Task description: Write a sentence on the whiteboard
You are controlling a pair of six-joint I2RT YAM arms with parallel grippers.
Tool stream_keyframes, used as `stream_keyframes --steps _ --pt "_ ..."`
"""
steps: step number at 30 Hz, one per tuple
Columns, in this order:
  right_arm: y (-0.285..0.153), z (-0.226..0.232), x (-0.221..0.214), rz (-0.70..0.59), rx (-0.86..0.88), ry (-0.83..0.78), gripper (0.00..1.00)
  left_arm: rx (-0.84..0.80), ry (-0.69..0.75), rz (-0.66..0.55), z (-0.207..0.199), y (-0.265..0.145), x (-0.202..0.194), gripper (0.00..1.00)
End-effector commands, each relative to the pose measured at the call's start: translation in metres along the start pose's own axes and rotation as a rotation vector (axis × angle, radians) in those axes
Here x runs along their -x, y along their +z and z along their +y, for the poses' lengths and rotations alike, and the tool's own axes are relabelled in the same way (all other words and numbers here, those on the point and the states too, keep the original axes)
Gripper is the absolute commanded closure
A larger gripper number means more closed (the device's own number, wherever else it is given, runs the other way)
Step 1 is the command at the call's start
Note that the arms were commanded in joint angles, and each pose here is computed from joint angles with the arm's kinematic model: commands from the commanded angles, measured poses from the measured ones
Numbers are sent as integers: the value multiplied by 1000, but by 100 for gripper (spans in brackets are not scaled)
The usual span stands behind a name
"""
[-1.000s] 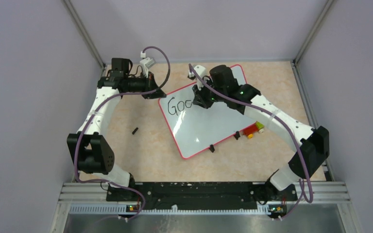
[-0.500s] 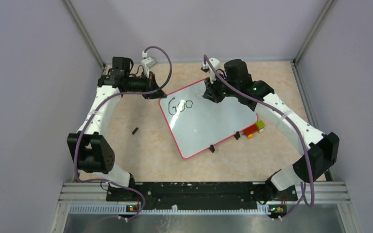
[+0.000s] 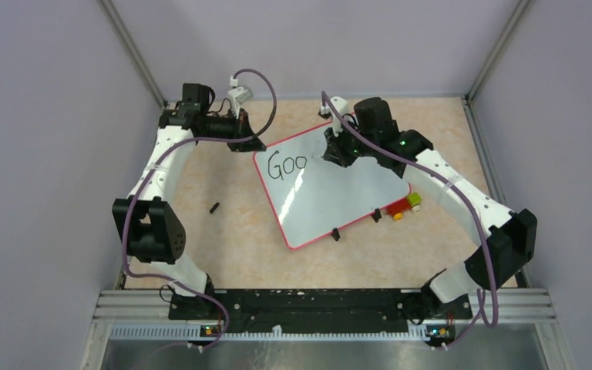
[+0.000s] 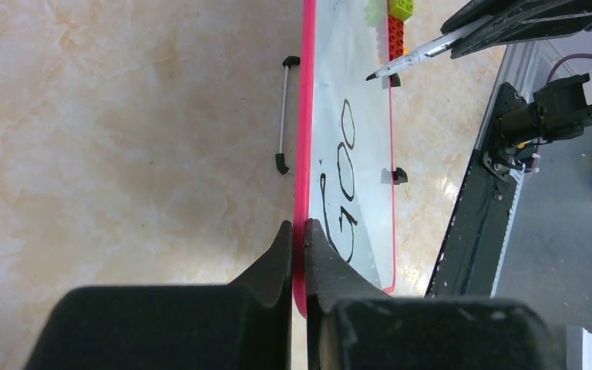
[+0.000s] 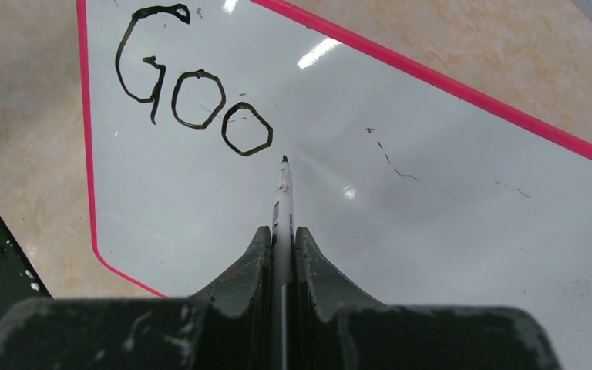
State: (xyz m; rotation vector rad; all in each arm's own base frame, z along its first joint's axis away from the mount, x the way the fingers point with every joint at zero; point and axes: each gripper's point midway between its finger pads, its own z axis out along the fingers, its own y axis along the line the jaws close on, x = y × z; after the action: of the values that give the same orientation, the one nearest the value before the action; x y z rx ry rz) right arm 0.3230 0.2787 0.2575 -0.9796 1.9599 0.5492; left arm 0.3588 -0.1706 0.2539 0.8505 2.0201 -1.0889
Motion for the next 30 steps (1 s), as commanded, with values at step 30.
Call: stream_keyframes --steps 30 --pt "7 -27 13 -45 -105 -25 100 -51 46 -4 -15 5 1 100"
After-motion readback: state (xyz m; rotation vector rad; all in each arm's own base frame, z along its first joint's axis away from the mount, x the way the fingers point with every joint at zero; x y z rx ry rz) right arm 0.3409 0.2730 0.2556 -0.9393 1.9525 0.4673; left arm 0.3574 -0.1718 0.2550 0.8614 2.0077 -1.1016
